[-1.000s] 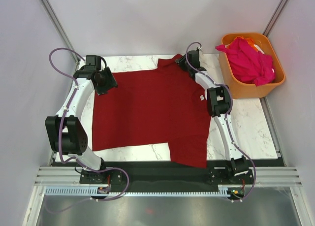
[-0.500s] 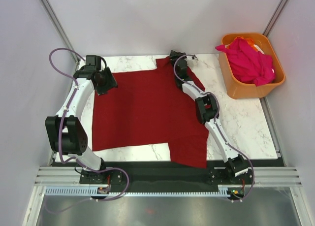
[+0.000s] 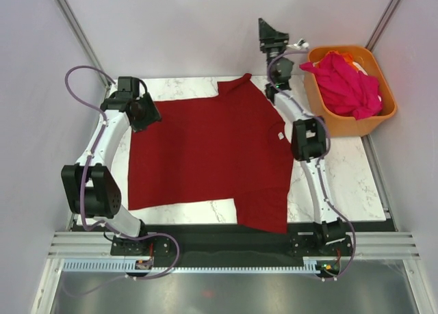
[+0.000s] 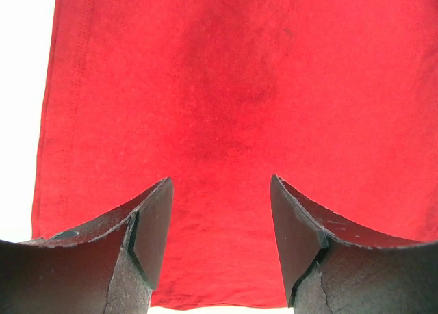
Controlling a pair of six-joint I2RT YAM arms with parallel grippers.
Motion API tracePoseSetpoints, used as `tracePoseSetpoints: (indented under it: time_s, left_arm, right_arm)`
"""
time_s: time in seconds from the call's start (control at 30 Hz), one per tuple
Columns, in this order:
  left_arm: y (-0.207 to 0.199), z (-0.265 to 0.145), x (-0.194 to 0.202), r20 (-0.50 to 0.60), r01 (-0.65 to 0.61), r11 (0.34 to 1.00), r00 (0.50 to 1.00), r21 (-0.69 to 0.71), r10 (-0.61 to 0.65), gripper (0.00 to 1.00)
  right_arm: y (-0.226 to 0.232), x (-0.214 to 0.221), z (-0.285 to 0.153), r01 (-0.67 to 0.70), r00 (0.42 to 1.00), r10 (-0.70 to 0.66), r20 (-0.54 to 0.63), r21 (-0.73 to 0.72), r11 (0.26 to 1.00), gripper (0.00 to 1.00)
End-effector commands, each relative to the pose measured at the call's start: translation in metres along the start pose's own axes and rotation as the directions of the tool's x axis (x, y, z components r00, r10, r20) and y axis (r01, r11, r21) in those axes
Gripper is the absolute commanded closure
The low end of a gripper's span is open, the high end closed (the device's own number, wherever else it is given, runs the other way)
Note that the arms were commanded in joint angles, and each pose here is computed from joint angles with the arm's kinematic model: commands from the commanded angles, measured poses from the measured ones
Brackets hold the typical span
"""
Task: Fold and stack the t-shirts
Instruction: Flatten the tshirt out
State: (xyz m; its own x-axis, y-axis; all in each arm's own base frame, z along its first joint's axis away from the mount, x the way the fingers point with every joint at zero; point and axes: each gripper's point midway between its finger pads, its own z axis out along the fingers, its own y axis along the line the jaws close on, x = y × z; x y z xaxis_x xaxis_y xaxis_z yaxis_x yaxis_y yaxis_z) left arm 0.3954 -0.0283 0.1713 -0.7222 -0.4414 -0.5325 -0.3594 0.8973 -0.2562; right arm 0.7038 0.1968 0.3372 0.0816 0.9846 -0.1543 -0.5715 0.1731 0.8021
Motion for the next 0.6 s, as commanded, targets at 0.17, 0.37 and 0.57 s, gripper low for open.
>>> tracePoseSetpoints:
  time_s: [0.17,0.37,0.57]
  left_arm:
    - [-0.07,0.005,-0.015,0.022,-0.136,0.97,0.991,0.199,0.135,0.34]
    - [-0.176,0.024,-0.027,-0.01,-0.16,0.835,0.981,0.526,0.194,0.33]
    - [-0.274,0.061,-0.041,-0.022,-0.062,0.553,0.989,0.831,0.144,0.32]
  right_arm:
    - [0.047,-0.045,-0.049,0.307,0.913,-0.265,-0.308,0.095,0.947,0.21]
    - [0.03,-0.031,-0.115,0.588,0.688,-0.357,-0.631,0.198,0.784,0.37]
    - [0.046,-0.025,-0.194,0.644,0.589,-0.303,-0.749,0.208,0.736,0.52]
